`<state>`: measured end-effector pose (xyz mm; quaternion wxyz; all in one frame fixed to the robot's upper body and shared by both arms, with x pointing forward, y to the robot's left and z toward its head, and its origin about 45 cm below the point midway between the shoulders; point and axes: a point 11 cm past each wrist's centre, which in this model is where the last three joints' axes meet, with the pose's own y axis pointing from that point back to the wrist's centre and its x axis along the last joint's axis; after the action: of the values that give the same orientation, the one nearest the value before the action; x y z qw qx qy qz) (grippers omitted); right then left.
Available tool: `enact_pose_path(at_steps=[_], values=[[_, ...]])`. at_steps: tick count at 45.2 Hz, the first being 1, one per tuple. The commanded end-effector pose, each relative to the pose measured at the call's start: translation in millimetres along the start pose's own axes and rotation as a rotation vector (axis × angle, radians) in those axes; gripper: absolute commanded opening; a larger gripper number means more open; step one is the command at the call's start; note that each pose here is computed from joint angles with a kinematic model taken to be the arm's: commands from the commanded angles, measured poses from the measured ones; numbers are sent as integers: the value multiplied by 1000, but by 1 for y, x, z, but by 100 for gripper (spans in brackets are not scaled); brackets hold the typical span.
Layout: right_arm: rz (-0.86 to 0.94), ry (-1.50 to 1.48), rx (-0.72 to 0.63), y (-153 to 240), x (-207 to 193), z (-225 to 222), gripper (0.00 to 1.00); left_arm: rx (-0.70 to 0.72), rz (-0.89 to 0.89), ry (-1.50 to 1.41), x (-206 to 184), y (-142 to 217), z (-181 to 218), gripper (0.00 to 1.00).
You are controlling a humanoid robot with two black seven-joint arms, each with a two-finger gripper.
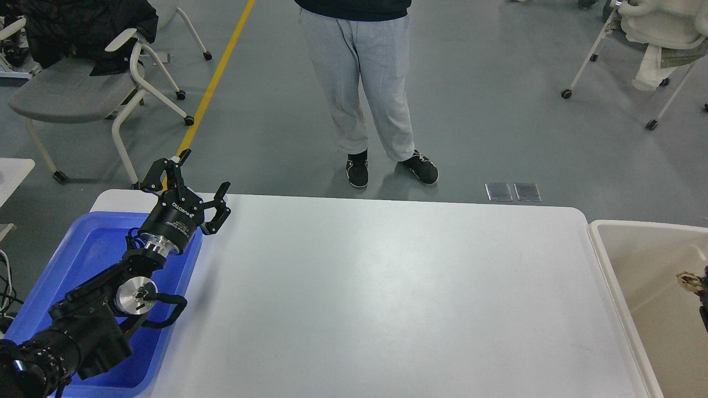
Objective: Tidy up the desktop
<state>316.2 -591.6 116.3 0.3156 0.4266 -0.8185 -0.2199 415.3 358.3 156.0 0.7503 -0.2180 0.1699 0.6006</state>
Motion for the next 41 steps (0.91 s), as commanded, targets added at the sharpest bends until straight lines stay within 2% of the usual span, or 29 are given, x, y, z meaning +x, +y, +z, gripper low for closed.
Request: enact_pose_path(at_steps=[1, 16, 21, 25, 26, 28, 29, 32, 34, 35, 41], values=[[15, -151, -80, -2, -13, 33, 0, 0, 0, 0, 0, 0, 0, 100], [21, -164, -116, -2, -13, 54, 0, 0, 1, -1, 0, 0, 0, 100], [31, -167, -118, -2, -9, 56, 6, 0, 1, -1, 0, 0, 0, 100], [40, -167, -117, -2, -6, 57, 21, 0, 1, -1, 0, 0, 0, 100], [40, -167, -117, -2, -6, 57, 28, 0, 0, 0, 0, 0, 0, 100], [45, -167, -116, -2, -5, 57, 56, 0, 1, -1, 0, 0, 0, 100], [44, -169, -114, -2, -6, 56, 65, 0, 1, -1, 0, 0, 0, 100], [50, -167, -109, -2, -4, 55, 80, 0, 1, -1, 0, 0, 0, 100], [50, -169, -104, -2, -5, 52, 96, 0, 0, 0, 0, 0, 0, 100], [48, -169, -102, -2, -6, 51, 99, 0, 0, 0, 0, 0, 0, 100], [45, -156, -96, -2, -5, 47, 100, 0, 1, -1, 0, 0, 0, 100]])
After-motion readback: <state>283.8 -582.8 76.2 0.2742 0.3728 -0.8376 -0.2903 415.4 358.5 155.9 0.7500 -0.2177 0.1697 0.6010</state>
